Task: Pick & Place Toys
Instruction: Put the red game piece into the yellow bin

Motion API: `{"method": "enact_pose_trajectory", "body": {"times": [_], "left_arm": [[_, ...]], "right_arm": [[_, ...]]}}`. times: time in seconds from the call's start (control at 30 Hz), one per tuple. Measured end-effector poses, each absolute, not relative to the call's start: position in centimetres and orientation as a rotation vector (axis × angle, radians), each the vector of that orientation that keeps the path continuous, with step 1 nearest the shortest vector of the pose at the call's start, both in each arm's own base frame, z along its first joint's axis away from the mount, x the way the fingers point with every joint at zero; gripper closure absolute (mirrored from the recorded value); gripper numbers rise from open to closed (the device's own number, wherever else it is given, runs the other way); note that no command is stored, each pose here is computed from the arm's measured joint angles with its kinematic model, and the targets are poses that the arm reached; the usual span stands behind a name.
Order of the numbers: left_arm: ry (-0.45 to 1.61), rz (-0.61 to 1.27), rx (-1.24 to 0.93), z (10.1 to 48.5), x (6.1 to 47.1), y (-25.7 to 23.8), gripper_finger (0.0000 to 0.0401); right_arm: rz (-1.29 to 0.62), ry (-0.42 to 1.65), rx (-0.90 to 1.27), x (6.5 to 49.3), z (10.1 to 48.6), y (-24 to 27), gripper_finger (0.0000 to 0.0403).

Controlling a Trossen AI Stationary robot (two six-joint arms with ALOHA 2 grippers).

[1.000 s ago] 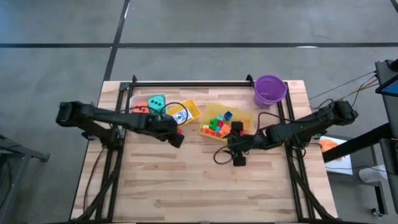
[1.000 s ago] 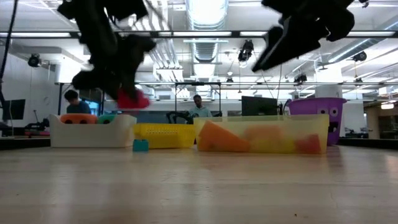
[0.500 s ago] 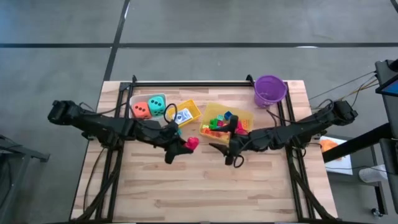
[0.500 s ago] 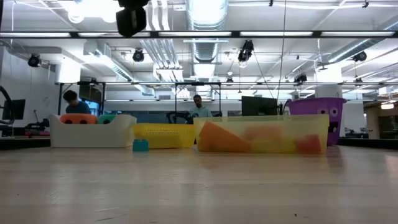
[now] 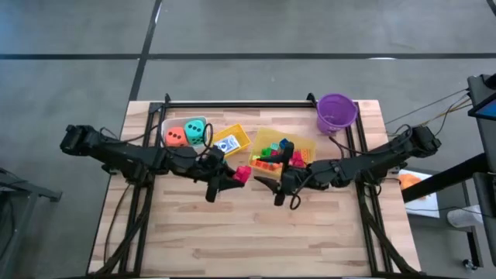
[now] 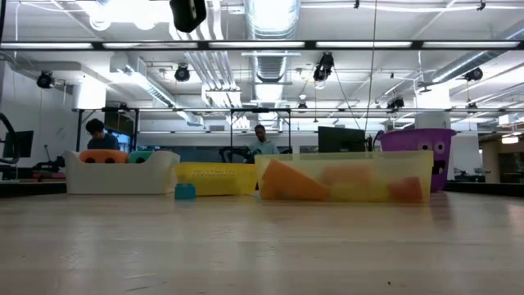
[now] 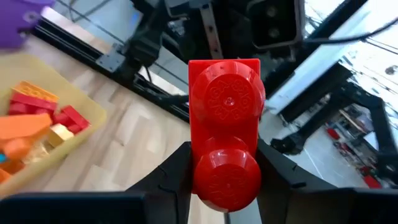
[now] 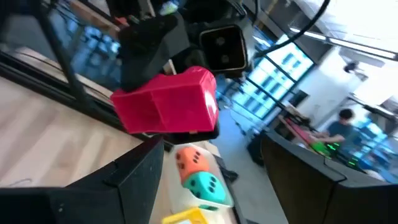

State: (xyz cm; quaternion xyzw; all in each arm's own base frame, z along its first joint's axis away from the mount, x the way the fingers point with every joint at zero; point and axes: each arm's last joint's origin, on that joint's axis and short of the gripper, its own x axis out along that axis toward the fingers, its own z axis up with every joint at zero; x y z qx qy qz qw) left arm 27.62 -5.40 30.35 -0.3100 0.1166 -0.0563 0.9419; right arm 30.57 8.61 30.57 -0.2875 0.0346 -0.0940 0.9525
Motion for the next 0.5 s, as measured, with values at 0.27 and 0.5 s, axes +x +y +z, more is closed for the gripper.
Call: {"method": "enact_pose_trajectory", "body": {"times": [0.27, 0.5], "left_arm": [[0.226, -0.089, -0.63, 30.2, 27.9, -5.3, 0.0282], [0.207, -0.103, -0.634, 29.9, 28.5, -5.4, 0.0282]], "right_arm": [[-0.275, 0.077, -0.607, 31.9, 31.6, 8.9, 0.0136], [-0.278, 0.081, -0.64, 32.7, 31.8, 9.1, 0.0138]]}}
